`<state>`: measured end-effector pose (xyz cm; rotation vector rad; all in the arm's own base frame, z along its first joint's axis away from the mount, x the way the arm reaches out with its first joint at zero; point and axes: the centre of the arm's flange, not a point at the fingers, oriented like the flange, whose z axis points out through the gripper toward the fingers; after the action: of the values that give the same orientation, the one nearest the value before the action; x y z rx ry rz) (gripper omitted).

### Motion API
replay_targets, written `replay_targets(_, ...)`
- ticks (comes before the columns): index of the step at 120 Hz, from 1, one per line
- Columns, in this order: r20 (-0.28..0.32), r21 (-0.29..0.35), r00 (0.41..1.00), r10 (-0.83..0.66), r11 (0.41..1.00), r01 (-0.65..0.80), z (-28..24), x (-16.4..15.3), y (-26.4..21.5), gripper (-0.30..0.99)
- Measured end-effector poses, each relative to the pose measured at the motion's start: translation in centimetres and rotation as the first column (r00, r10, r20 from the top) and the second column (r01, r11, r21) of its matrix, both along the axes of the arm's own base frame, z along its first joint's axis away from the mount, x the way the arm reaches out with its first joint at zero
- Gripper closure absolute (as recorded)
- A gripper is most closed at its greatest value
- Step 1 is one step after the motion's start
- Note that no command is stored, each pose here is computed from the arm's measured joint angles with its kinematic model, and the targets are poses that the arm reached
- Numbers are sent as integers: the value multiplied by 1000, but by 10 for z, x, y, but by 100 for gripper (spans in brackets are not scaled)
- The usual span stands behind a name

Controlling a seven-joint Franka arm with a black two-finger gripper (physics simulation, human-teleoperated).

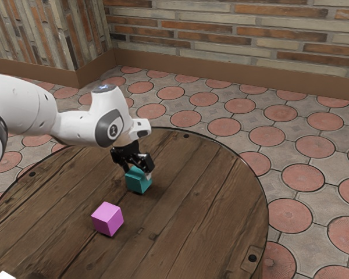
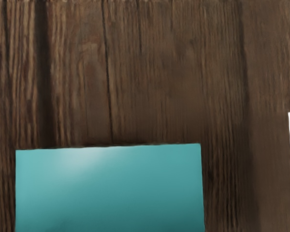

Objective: Pick up the blue block with one arm, and put the blue block on the pink block with one arm

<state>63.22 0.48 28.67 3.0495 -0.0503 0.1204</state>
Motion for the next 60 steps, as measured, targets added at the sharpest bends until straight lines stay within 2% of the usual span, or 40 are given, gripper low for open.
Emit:
replay_targets(25,9,-4,1000,20,1000,-20,-4,9,8,0)
replay_targets(60,-35,-11,999,42,999,-42,-33,6,12,3)
